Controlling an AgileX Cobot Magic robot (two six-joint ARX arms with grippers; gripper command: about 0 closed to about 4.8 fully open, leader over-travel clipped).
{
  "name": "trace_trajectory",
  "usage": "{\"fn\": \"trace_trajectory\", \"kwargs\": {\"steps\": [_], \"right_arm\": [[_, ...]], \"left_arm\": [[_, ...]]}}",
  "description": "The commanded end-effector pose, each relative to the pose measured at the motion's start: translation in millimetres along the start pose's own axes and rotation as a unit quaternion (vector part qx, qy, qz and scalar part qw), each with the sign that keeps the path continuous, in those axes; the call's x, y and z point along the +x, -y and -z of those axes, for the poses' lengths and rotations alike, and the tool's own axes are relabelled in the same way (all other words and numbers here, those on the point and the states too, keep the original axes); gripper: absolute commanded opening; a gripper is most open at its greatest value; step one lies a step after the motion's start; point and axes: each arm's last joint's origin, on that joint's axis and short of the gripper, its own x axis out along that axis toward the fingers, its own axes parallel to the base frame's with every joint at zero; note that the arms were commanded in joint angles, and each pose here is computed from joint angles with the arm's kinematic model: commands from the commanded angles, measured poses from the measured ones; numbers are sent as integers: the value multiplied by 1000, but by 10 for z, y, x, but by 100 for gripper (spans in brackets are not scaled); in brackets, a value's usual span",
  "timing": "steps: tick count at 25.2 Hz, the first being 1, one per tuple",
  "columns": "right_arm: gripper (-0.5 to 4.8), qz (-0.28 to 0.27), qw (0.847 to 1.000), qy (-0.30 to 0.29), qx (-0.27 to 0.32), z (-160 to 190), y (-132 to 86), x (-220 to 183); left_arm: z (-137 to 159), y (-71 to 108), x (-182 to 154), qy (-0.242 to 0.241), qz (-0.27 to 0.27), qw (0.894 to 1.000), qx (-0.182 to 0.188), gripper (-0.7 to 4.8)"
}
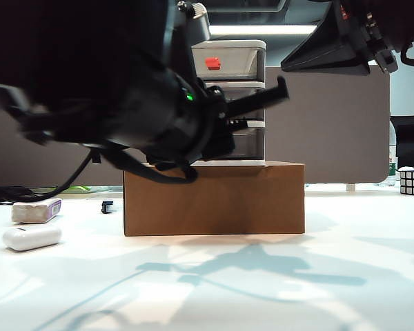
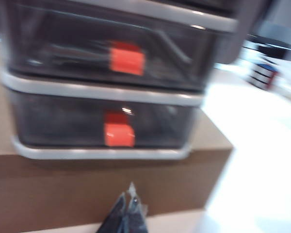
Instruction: Open the third layer of the drawer on the table, pick up the earphone case on the table and put it in, and finally close the drawer.
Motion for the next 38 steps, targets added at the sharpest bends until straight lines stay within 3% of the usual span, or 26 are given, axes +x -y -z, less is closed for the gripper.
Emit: {"fn": "trace_trajectory", "kwargs": {"steps": [1,5,9,14,18,33,38], "right_arm": [[-5,-11,1000,15,-8,-48,-37,7],[-5,-20,1000,14,-11,-44,-78,26],[-5,-25,1000,12,-12,-40,-99,37],[-5,-23,1000,12,-13,-38,-97,40],[-5,-23,1000,12,-13,-38,-97,40],[-5,-20,1000,13,-16,-40,-95,40],[-5,-16,1000,16,-16,-44,-93,40]], "left_arm": [[13,74,76,14,-33,999,-1,0],[23,155,169,17,-37,999,14,90],[32,203,237,22,-57,998,26,92],[20,129,308,23,-84,996,36,95],[8,87,358,21,-78,996,35,154],[-34,18,466,19,-57,998,30,153],[-91,90,534,23,-46,998,42,153]]}}
